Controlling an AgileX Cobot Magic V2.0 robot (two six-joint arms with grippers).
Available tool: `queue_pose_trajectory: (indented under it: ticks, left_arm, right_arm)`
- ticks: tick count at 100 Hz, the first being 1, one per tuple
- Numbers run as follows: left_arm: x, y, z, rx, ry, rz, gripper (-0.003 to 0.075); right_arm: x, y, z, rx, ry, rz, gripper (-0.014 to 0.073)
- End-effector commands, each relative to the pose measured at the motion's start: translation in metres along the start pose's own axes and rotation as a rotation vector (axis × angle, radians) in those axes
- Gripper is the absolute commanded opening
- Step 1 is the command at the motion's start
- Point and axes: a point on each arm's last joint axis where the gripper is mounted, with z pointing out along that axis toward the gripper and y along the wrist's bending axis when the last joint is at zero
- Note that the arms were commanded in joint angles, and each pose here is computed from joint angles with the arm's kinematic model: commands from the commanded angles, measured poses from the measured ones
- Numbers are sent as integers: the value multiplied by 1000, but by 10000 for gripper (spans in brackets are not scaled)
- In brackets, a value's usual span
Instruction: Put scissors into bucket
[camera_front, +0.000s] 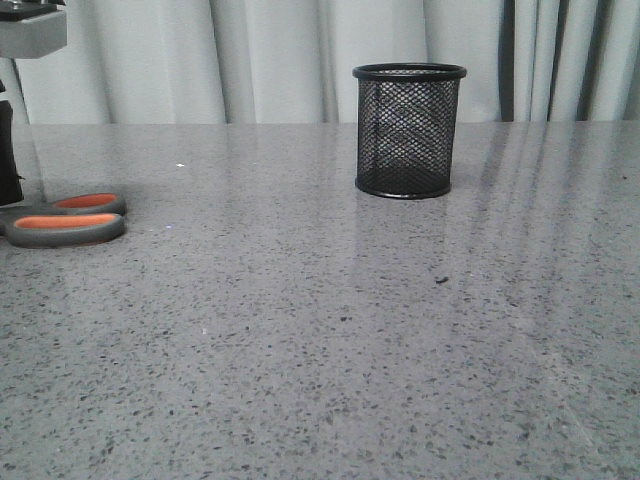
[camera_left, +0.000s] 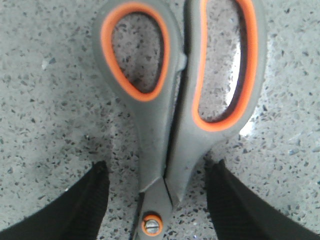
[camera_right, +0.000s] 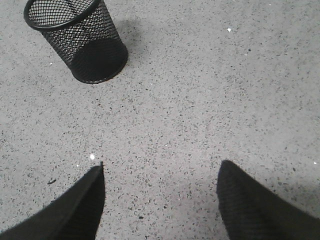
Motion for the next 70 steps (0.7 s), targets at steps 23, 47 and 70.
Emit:
queue_pose_trajectory:
  ticks: [23, 47, 70]
  left_arm:
    - [-5, -2, 3, 57, -16, -1, 279]
    - [-4, -4, 6, 98, -9, -2, 113]
    - [-4, -5, 6, 110, -15, -8, -6]
  right_arm:
    - [-14, 1, -5, 2, -82, -5, 432]
    - [-14, 1, -5, 2, -82, -7, 432]
    - [-14, 1, -5, 2, -82, -7, 432]
